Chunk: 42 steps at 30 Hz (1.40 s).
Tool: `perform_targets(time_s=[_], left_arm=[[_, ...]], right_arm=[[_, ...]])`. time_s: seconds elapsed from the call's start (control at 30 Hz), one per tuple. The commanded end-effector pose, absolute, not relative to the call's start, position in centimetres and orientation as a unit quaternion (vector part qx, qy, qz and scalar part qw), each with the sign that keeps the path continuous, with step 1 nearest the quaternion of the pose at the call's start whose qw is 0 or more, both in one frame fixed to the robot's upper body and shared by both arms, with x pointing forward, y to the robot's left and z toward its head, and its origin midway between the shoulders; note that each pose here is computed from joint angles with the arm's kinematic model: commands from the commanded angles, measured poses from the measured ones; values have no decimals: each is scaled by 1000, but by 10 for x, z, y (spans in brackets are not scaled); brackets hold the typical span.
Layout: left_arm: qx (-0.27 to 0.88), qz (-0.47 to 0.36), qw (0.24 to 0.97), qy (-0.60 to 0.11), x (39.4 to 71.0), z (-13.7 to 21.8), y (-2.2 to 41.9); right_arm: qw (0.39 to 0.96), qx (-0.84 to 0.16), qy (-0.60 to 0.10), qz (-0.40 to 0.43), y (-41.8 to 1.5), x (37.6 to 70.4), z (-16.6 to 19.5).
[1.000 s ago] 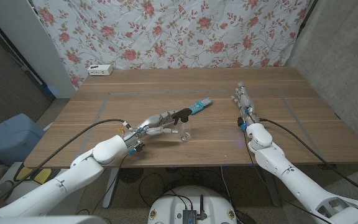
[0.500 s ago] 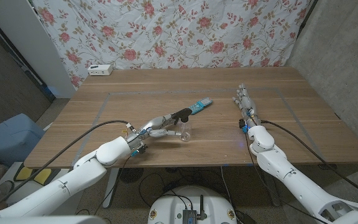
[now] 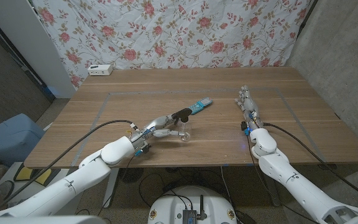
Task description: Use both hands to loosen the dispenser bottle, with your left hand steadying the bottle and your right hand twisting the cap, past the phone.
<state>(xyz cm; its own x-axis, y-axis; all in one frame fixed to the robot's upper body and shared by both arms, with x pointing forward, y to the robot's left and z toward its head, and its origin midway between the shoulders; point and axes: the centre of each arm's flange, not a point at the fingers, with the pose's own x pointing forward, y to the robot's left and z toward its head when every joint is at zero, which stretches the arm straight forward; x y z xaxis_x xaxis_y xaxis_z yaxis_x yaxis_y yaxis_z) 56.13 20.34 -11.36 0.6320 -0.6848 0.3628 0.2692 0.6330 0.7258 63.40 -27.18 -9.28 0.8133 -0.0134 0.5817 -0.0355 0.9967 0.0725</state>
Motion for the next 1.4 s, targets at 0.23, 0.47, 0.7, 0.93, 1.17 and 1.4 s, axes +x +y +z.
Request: perform_targets(time_s=[0.23,0.47,0.7,0.93,1.17,1.4], left_arm=[[316,-296,842,-320,571,-117,186],[306,-305,845,-314,573,-119,182],[291,-308,852,-308,575,-121,179],[278,-307,857,-307,577,-124,178],[255,-304,863,-314,579,-127,175],[245,-294,865,-324,579,-128,172]], right_arm=[[950,43,-309,2,-282,630,-99],[949,42,-312,0,-286,627,-98],[949,44,-312,0,-287,627,-99],[949,46,-311,-1,-289,628,-100],[949,47,-311,0,-289,629,-101],[949,49,-310,-1,-290,627,-104]])
